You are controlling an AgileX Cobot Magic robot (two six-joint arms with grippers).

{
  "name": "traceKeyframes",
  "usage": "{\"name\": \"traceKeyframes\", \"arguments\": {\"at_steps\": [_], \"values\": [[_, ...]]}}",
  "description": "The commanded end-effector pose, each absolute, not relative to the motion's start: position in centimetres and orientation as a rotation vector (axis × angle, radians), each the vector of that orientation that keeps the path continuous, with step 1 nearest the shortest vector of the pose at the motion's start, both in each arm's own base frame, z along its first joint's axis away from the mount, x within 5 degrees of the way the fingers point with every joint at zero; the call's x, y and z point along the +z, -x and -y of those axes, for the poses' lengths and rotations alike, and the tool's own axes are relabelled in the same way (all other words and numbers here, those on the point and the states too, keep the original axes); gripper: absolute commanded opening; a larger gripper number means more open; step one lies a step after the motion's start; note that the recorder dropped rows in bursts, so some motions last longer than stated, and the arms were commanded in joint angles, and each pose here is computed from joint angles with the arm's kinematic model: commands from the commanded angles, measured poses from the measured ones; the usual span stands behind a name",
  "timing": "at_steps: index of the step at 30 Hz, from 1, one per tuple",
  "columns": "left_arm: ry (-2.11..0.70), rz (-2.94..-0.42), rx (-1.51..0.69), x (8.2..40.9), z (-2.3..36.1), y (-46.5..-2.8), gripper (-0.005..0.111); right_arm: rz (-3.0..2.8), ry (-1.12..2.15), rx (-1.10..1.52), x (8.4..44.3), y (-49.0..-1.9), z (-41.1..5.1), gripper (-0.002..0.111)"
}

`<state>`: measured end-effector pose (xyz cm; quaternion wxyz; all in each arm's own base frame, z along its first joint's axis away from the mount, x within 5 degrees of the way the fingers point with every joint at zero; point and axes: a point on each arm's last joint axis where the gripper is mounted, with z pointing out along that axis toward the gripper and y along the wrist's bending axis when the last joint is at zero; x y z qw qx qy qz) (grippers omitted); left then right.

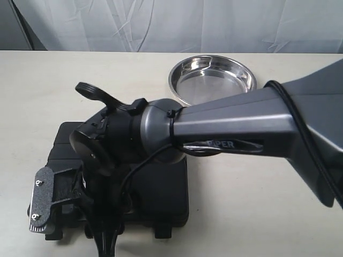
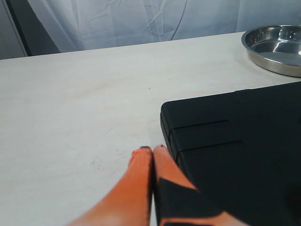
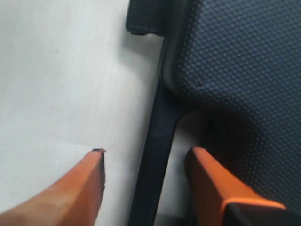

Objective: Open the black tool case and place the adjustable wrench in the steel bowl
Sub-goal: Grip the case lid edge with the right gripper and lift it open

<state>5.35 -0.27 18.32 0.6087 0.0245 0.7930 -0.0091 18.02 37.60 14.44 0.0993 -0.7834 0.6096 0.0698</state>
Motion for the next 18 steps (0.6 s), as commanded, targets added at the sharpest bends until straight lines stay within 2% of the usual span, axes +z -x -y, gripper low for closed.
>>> {"name": "traceKeyframes", "arguments": {"at_steps": [1, 6, 9, 18], "values": [[-0.058, -1.816, -0.025, 18.31, 0.29, -5.36, 0.0, -1.767, 2.293, 0.194, 14.73, -18.34, -37.89, 0.042], [-0.058, -1.816, -0.025, 18.31, 0.29, -5.36, 0.0, -1.767, 2.293, 0.194, 14.73, -18.34, -37.89, 0.013], [-0.058, -1.816, -0.025, 18.31, 0.29, -5.36, 0.0, -1.767, 2.293, 0.194, 14.73, -18.34, -37.89, -0.001], [-0.058, -1.816, -0.025, 18.31, 0.29, -5.36, 0.0, -1.817, 2.315, 0.19, 14.7, -18.12, -37.52, -0.001]]}}
